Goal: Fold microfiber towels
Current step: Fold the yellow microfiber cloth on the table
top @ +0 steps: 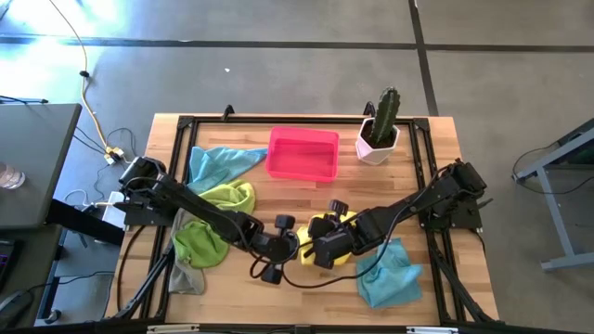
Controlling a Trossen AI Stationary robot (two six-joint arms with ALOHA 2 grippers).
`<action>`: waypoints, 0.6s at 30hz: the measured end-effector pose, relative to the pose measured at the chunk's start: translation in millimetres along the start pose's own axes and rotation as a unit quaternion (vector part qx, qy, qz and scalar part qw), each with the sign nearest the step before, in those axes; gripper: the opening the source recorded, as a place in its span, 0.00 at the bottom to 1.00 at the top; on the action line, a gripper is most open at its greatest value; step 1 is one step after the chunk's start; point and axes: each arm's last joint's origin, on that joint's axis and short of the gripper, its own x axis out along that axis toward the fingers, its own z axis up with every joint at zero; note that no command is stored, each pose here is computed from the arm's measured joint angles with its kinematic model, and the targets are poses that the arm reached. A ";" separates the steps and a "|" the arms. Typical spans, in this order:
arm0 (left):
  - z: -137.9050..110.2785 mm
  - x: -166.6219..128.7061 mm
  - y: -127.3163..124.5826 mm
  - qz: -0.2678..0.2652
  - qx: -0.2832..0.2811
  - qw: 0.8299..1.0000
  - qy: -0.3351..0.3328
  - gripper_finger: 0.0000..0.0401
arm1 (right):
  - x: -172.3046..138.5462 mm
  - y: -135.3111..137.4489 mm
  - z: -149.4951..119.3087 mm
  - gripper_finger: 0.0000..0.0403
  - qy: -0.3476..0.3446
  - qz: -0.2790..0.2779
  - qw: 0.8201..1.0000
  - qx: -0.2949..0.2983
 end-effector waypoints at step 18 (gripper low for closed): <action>-22.3 -3.1 -0.2 -0.017 -0.008 0.993 0.117 0.00 | 55.3 38.3 -43.0 0.34 0.088 -0.060 0.994 -0.013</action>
